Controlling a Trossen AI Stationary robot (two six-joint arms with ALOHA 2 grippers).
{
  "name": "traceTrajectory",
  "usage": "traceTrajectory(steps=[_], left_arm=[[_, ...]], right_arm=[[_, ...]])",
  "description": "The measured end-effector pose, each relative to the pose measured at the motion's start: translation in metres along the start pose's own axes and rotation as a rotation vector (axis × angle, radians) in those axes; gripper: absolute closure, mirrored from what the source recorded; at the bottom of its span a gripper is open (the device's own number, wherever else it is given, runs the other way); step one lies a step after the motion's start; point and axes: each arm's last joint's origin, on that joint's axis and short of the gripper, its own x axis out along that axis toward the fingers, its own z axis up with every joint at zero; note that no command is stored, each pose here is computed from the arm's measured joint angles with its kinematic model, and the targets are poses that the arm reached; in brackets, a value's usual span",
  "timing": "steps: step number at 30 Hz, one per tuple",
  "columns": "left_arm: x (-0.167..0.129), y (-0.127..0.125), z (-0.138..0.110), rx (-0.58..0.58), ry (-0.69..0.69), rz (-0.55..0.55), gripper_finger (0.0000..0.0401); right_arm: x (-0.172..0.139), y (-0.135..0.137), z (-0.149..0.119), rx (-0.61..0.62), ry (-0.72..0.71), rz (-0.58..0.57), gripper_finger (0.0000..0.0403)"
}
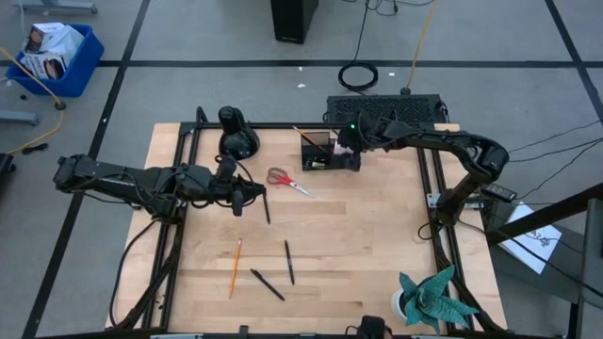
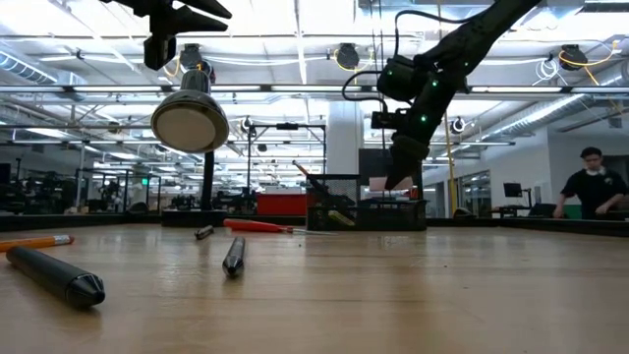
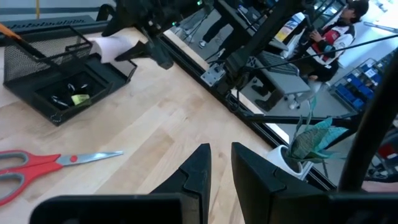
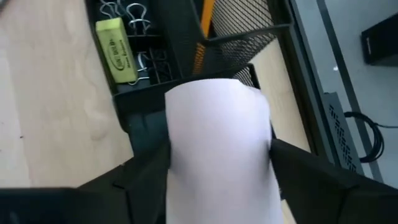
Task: Pick and place office supplies into organizer
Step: Put the pink sticky notes into the black desk organizer, then put the orange pencil into the black desk organizer
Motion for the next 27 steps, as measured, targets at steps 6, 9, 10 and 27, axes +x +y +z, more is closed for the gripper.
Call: traceTrajectory(steps=[6,9,10,27], left_arm=[[0.0,0.0,0.0,0.0,0.001,0.0,0.0334],[0.0,0.0,0.0,0.0,0.001,0.0,0.0334],[0.0,0.0,0.0,0.0,0.001,0.0,0.0334],[0.0,0.0,0.0,0.019,0.001,0.001,0.0334]], right_arm=[[0.0,0.0,0.0,-0.001,0.002,-0.007,0.0081],[0.0,-0.001,0.001,0.021,-0.008,-0.031,0.0072],[0.0,-0.002,0.002,0.02,-0.008,-0.037,0.0072],[-0.019,0.031,0.013,0.147,-0.035,0.041,0.0075]])
